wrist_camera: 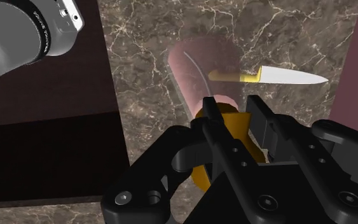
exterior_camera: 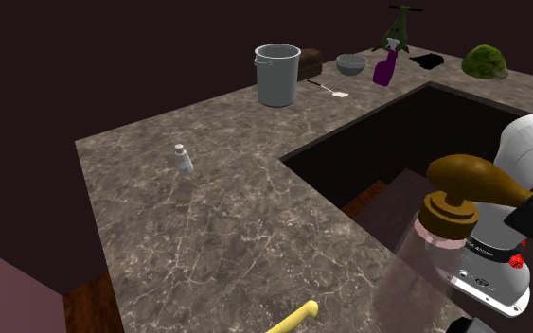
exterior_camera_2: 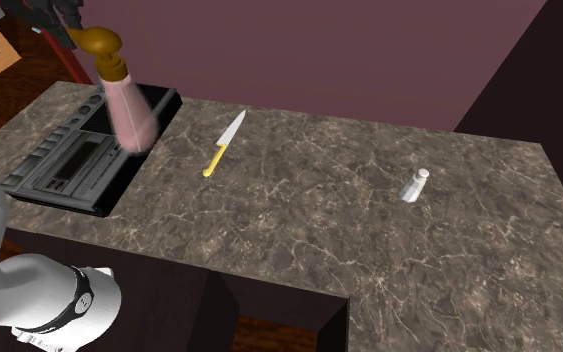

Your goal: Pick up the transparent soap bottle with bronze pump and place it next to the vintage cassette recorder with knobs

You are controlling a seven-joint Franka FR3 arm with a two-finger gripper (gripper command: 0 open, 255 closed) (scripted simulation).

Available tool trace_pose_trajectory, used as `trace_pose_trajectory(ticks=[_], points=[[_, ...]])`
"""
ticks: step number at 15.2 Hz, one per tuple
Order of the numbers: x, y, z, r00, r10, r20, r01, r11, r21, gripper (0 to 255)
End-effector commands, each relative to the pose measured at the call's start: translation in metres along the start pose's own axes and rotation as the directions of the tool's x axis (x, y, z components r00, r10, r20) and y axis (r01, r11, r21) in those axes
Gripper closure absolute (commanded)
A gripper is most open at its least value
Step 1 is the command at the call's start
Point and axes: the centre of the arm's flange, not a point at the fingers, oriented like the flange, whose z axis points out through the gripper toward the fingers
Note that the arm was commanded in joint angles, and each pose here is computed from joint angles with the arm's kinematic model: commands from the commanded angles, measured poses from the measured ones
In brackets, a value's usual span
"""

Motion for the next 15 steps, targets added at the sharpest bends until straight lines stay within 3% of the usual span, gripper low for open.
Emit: trace_pose_trajectory(ticks=[1, 15], points=[[-0.024, 0.009, -0.002, 1.000, 0.000, 0.000, 0.000, 1.000, 0.000, 255], [-0.201, 0.064, -0.005, 1.000, 0.000, 0.000, 0.000, 1.000, 0.000, 255]])
